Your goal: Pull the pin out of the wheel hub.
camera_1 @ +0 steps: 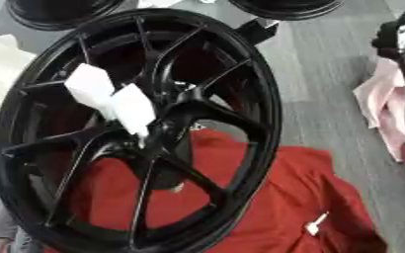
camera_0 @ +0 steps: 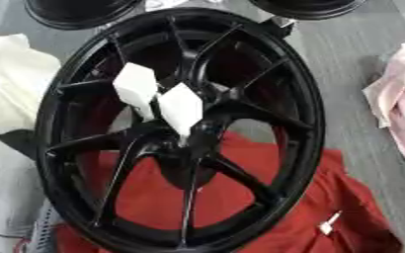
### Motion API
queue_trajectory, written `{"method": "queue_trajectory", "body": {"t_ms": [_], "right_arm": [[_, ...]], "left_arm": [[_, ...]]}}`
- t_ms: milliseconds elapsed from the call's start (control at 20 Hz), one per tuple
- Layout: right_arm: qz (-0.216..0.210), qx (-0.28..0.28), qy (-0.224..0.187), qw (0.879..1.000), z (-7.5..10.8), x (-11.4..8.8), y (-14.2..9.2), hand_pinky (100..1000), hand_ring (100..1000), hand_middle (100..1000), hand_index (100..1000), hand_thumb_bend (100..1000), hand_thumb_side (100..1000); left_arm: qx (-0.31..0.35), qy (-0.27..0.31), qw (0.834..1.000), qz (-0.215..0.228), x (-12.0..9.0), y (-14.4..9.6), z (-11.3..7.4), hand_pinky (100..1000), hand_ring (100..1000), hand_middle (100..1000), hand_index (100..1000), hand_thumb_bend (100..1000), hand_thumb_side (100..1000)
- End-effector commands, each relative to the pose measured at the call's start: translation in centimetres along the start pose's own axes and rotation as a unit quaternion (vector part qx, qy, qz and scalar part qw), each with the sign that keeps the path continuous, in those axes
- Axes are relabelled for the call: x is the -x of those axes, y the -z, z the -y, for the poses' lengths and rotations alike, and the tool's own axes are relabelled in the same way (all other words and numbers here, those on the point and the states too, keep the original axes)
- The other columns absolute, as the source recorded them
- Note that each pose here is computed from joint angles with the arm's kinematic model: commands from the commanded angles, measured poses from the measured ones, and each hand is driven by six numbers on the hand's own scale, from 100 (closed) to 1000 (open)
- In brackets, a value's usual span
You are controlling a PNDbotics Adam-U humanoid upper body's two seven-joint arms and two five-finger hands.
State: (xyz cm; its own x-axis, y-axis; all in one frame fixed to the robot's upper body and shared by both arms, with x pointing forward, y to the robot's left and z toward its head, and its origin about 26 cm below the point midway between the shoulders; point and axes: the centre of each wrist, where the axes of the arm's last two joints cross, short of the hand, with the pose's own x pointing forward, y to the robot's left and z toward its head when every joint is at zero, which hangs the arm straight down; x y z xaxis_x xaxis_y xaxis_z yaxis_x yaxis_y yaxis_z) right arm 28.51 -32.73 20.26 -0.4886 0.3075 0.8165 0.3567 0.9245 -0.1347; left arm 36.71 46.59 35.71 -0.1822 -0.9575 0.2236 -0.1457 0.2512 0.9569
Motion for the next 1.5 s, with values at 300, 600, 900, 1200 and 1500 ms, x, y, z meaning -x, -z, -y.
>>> {"method": "queue_trajectory", "body": {"t_ms": [300, 600, 900, 1200, 1500], "right_arm": [[0.023, 0.003, 0.006, 1.0, 0.0, -1.0, 0.5, 761, 679, 593, 623, 100, 681], [0.023, 0.002, 0.013, 1.0, -0.1, -1.1, 0.6, 760, 679, 592, 623, 100, 684], [0.024, 0.001, 0.015, 1.0, -0.2, -1.1, 0.6, 760, 679, 593, 623, 100, 686], [0.024, 0.002, 0.017, 1.0, -0.2, -1.1, 0.7, 761, 679, 593, 623, 100, 685], [0.024, 0.001, 0.018, 1.0, -0.3, -1.2, 0.7, 761, 679, 593, 623, 100, 687]], "left_arm": [[0.022, 0.001, 0.997, -0.071, 3.7, -1.7, 2.2, 753, 571, 399, 544, 100, 176], [0.082, -0.025, 0.991, -0.098, 4.8, -1.7, 4.9, 853, 803, 755, 851, 100, 198], [0.09, -0.04, 0.99, -0.1, 5.0, -1.7, 5.4, 873, 838, 791, 887, 100, 389], [0.09, -0.045, 0.99, -0.098, 5.0, -1.7, 5.6, 869, 834, 782, 882, 100, 395], [0.091, -0.057, 0.99, -0.091, 5.0, -1.7, 5.7, 888, 858, 834, 957, 195, 682]]}}
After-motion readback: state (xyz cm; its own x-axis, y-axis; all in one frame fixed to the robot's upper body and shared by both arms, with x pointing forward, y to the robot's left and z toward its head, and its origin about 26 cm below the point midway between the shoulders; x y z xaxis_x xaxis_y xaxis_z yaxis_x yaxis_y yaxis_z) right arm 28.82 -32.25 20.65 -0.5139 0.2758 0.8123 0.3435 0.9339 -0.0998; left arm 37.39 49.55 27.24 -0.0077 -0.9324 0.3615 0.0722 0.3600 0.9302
